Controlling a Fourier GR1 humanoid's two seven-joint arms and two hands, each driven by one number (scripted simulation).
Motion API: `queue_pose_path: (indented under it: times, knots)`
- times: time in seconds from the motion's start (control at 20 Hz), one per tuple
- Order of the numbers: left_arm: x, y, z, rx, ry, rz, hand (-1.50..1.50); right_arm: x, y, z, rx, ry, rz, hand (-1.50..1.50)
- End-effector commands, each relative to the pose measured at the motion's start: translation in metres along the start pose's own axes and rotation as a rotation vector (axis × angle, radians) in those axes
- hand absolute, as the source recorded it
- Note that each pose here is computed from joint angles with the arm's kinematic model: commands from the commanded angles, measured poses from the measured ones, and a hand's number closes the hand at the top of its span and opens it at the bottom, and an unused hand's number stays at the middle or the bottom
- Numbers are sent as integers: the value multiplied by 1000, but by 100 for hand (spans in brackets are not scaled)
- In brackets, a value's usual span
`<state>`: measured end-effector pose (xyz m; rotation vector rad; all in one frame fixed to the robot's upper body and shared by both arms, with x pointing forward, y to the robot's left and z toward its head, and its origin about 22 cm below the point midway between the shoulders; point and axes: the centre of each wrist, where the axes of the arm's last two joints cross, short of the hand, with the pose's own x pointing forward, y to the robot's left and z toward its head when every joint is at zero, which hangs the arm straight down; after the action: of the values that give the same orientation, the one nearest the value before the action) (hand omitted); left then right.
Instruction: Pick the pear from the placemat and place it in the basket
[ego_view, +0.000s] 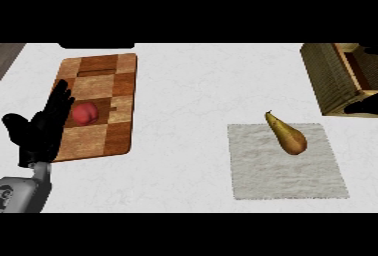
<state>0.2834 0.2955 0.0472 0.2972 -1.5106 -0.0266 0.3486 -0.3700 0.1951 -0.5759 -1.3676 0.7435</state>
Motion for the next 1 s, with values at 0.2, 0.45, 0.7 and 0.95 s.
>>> queue_pose_path:
  times: [0.2, 0.45, 0.7, 0.95]
  knots:
    - [-5, 3, -10, 21, 16, 15, 0, 23, -55, 26, 315, 80, 101, -150]
    - [0, 13, -6, 1, 5, 16, 0, 15, -30, 29, 326, 97, 49, -150]
    - [6, 7, -8, -2, -1, 6, 0, -11, 4, 17, 236, 60, -36, -150]
    - [1, -21, 0, 6, -12, 9, 0, -42, 30, 21, 257, 51, -54, -150]
